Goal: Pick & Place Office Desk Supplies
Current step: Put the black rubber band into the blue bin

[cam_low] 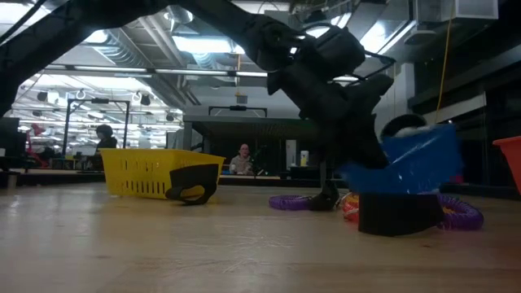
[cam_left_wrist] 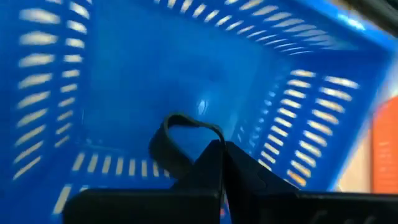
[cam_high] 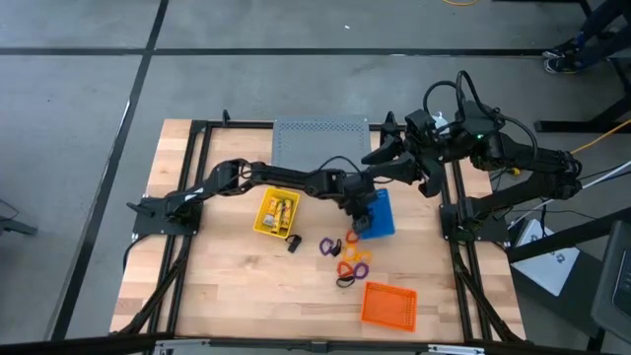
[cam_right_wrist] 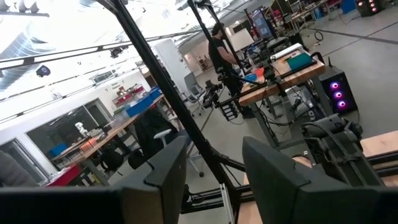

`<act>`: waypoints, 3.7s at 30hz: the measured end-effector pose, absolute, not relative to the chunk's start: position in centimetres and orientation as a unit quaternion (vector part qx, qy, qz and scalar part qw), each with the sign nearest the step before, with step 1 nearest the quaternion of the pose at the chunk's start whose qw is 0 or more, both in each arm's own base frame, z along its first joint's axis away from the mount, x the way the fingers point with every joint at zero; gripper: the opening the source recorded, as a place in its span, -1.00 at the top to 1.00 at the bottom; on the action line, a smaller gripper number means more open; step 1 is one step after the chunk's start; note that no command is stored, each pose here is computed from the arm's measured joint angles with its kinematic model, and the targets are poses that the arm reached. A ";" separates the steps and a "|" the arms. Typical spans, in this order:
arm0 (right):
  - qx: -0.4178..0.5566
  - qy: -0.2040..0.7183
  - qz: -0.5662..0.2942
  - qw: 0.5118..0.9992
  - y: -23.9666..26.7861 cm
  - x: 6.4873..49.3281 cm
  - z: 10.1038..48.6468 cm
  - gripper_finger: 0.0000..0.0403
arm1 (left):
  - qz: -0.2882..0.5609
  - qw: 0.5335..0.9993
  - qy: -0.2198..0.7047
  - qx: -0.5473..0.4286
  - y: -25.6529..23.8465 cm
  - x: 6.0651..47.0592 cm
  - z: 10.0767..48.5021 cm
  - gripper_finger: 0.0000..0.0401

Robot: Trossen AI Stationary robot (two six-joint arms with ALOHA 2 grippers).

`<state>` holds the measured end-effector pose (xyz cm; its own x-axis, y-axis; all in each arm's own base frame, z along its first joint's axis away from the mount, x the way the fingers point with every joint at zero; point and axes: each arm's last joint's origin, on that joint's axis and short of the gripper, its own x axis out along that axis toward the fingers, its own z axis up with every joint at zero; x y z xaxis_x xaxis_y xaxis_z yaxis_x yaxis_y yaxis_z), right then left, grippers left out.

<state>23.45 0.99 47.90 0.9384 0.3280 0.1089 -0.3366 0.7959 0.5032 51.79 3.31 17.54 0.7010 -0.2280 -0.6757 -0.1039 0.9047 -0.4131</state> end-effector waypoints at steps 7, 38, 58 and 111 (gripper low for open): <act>0.278 -0.006 0.175 0.944 1.0 23.5 47.9 0.21 | -0.056 0.879 0.411 -0.236 3.2 51.4 17.3 0.99; 0.266 -0.001 0.202 0.942 2.9 23.3 47.9 0.21 | -0.082 0.797 0.546 -0.244 1.7 47.5 19.2 0.99; 0.255 -0.003 0.204 0.945 2.9 23.3 47.9 0.21 | -0.112 0.870 0.406 -0.255 0.7 48.0 25.8 0.99; 0.272 0.032 0.201 0.940 3.3 23.9 47.1 0.21 | -0.010 0.859 0.366 -0.358 7.8 52.0 17.2 0.99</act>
<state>23.95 3.29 47.09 0.9169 0.3961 0.0489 -0.3610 0.7708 0.5250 51.97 7.79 17.15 0.7313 -0.2788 -0.6225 -0.2459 0.7435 -0.6219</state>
